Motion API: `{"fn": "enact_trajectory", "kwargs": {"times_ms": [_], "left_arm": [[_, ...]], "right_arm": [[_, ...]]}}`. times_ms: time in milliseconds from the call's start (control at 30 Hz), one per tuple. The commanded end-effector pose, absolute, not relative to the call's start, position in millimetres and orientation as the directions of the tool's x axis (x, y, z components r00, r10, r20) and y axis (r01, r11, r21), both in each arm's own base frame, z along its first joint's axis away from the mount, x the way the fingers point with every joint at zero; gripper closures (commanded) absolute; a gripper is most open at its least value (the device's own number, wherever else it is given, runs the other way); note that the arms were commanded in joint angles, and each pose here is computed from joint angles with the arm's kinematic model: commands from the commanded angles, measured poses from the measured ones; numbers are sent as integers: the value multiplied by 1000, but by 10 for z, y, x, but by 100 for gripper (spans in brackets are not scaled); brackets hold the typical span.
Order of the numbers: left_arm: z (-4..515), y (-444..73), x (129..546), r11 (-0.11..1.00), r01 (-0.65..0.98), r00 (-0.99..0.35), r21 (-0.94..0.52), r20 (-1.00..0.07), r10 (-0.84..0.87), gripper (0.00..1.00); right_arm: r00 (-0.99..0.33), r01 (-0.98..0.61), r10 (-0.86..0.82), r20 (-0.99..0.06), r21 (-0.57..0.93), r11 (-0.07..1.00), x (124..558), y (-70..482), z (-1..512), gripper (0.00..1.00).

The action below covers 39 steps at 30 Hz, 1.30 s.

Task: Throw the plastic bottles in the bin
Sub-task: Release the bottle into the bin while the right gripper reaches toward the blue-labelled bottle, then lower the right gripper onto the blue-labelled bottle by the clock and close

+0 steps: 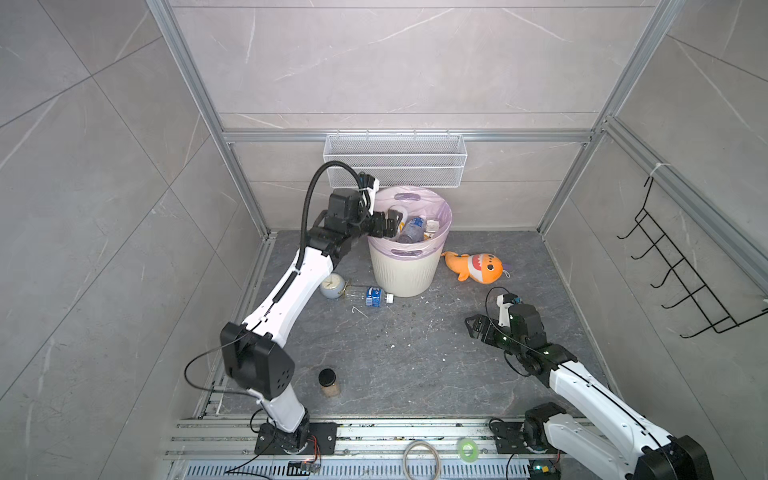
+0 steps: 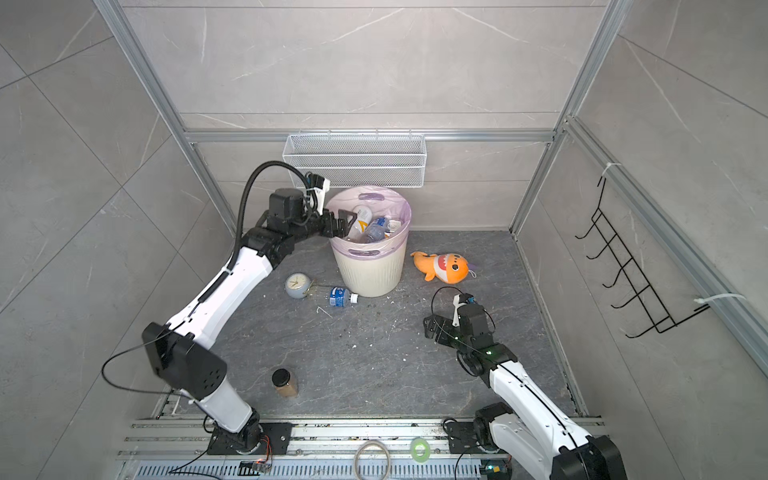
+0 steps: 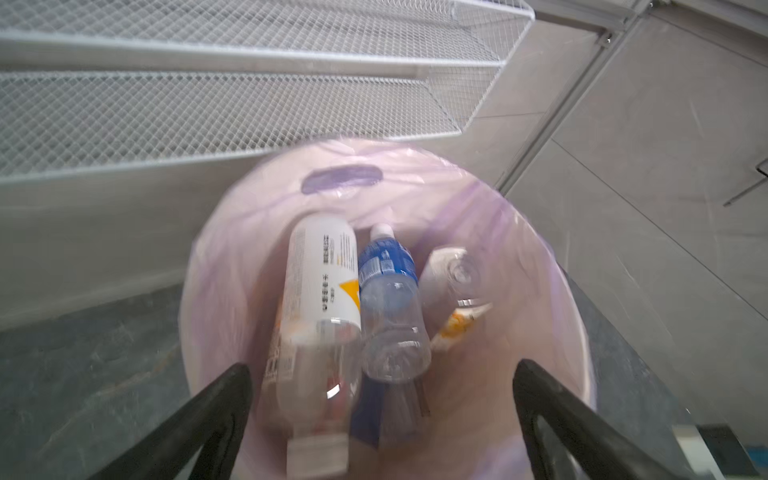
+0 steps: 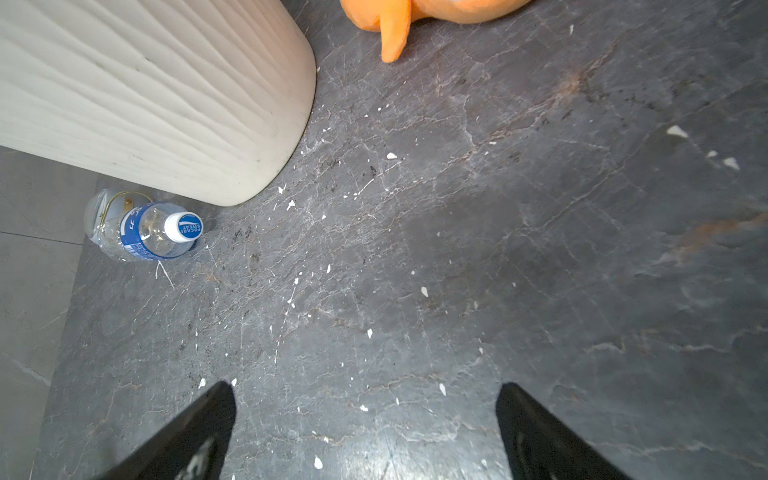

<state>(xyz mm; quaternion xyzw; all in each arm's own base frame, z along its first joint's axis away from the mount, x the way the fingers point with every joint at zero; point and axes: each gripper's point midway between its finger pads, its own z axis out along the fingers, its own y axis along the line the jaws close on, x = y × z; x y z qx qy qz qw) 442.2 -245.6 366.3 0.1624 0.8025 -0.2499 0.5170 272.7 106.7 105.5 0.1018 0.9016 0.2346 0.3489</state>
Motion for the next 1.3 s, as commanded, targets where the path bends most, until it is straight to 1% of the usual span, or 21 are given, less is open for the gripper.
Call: {"fn": "enact_trajectory", "kwargs": {"times_ms": [0,200,300,500,733,900,1100,1267], "left_arm": [[4551,-2282,3960,782,582,-195,-223,-972,-132,0],[4247,-2068,3663,807,540,-229,-241,-964,-134,0],[4066,-1946,3545,826,506,-246,-248,-959,-137,0],[3574,-1712,3434,879,403,-311,-256,-941,-131,0],[2981,-1555,3416,907,289,-395,-307,-901,-179,0],[2556,-1371,3439,927,171,-442,-334,-867,-231,0],[2072,-1068,3462,938,33,-510,-344,-813,-280,0],[1821,-886,3417,940,-44,-521,-338,-796,-310,0]], "right_arm": [[-734,-18,323,-598,493,870,2743,1101,1075,0],[-724,-69,290,-626,484,872,2733,1162,1123,0],[-706,-112,236,-668,434,894,2706,1243,1172,0],[-653,-223,57,-756,262,939,2621,1577,1298,0],[-583,-345,-164,-795,59,937,2569,2106,1467,0],[-515,-420,-321,-795,-92,903,2554,2550,1615,0],[-474,-499,-454,-754,-194,845,2602,3058,1694,0],[-451,-555,-525,-722,-234,798,2711,3418,1683,0]]}}
